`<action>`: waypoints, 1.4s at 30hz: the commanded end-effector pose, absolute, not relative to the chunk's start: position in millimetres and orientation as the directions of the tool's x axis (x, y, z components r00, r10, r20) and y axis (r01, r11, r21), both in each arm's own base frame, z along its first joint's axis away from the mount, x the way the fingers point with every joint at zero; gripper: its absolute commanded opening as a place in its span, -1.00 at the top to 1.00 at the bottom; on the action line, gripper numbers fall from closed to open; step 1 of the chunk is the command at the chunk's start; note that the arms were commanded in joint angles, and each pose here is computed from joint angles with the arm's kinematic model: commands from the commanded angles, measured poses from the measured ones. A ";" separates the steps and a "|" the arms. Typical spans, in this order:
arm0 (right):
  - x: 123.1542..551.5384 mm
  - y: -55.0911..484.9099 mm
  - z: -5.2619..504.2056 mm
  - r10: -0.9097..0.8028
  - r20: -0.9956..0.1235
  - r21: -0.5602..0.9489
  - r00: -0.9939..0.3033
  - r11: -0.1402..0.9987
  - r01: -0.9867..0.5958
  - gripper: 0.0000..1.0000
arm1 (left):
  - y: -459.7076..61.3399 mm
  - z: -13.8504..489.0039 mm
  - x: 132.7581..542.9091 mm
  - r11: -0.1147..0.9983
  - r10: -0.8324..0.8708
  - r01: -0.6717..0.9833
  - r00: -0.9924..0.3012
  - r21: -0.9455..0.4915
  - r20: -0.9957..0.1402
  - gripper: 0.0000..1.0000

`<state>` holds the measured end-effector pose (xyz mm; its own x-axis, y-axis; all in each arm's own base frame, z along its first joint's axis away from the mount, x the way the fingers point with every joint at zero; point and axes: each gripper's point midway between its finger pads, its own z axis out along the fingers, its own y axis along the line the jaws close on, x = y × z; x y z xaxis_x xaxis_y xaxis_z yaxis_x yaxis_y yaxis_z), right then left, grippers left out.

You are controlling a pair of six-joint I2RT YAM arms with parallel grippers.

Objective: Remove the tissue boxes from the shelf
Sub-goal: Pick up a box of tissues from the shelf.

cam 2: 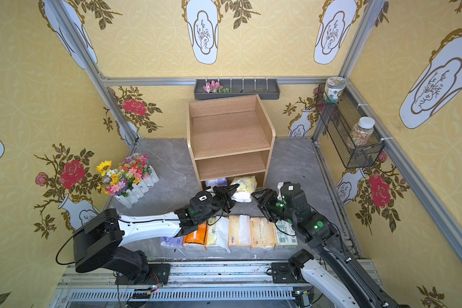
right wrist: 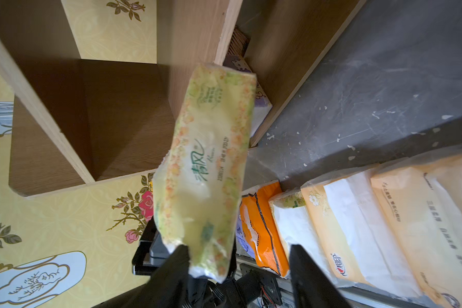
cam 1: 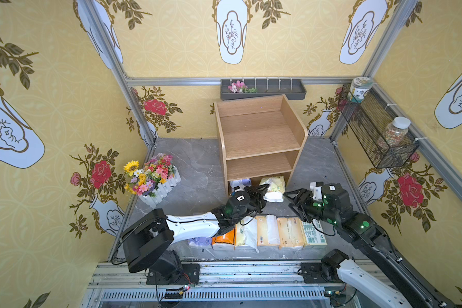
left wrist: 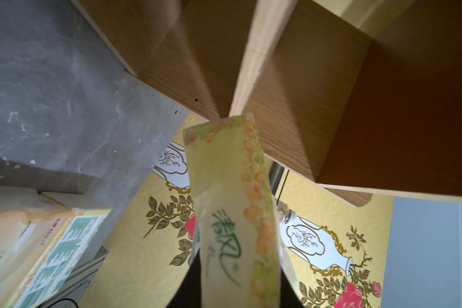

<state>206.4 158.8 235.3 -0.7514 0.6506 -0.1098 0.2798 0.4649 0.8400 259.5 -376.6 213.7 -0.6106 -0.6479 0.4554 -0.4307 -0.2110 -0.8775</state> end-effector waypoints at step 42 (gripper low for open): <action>208.1 306.6 242.2 0.398 -0.051 0.963 -0.916 0.263 0.061 -0.85 | -259.3 219.8 195.1 0.006 -0.565 -0.165 -0.814 -0.986 0.133 0.52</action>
<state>199.9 305.0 229.9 -0.9336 0.3547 -0.0498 0.0694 0.3154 0.9464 193.3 -261.2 220.5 -0.8219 -0.5537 0.1335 -0.1648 0.0068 -0.9863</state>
